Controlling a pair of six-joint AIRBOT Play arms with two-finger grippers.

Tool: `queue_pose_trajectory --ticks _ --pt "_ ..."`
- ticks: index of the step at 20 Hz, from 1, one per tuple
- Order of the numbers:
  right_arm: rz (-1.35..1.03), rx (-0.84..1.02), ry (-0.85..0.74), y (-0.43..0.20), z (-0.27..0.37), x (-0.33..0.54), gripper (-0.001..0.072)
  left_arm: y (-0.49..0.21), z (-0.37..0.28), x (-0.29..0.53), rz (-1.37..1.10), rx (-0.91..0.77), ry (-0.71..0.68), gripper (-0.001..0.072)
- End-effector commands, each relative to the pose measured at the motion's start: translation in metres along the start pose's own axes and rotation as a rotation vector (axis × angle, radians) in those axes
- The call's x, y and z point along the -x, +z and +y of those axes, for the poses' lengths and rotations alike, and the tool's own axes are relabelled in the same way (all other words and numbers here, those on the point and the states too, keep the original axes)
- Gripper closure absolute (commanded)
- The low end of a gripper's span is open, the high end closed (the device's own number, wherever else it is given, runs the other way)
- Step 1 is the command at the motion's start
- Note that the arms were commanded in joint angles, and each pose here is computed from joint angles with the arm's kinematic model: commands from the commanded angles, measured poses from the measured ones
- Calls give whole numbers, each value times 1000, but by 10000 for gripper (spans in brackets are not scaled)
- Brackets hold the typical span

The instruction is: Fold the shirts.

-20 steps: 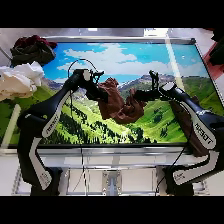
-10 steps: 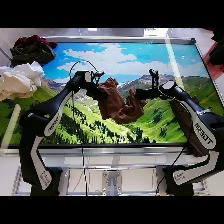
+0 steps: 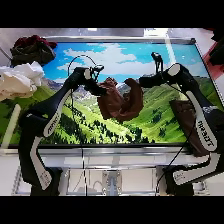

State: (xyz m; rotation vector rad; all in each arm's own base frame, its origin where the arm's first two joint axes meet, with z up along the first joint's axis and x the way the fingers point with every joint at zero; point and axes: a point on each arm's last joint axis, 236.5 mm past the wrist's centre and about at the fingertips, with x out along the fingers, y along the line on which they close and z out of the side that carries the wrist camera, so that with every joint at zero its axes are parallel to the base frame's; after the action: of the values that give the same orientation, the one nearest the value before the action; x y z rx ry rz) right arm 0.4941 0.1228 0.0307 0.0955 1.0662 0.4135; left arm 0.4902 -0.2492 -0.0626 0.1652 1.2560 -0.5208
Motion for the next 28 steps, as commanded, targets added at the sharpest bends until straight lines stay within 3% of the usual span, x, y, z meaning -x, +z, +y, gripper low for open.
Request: queue_pose_trajectory --ticks 1,5,8,13,14,15,16,17,20,25,28 --pt "34 65 -316 5 -54 69 678 27 13 26 -79 13 61 690" --pt "-23 61 -525 7 -75 152 678 27 7 27 -76 54 40 689" --pt "118 3 -523 -31 -74 155 678 27 -3 25 -75 74 -8 689" --pt "297 -122 -721 -97 -122 141 675 28 -11 23 -78 87 -42 673" --pt "309 -110 -724 -104 -126 132 651 29 -11 24 -82 88 -42 495" --pt "317 -98 -725 -110 -129 125 515 30 -11 24 -84 87 -42 184" --pt "321 -89 -733 -112 -132 123 282 30 -10 24 -87 88 -41 5" --pt "315 -79 -752 -110 -136 125 220 30 -10 24 -85 88 -41 9" --pt "252 -62 -790 -95 -152 131 209 36 -10 24 -110 87 -40 9" --pt "38 -290 -399 -69 -141 94 209 64 -27 30 -228 73 -117 11" --pt "67 -341 -363 -80 -159 81 210 71 -26 22 -256 99 -130 14"
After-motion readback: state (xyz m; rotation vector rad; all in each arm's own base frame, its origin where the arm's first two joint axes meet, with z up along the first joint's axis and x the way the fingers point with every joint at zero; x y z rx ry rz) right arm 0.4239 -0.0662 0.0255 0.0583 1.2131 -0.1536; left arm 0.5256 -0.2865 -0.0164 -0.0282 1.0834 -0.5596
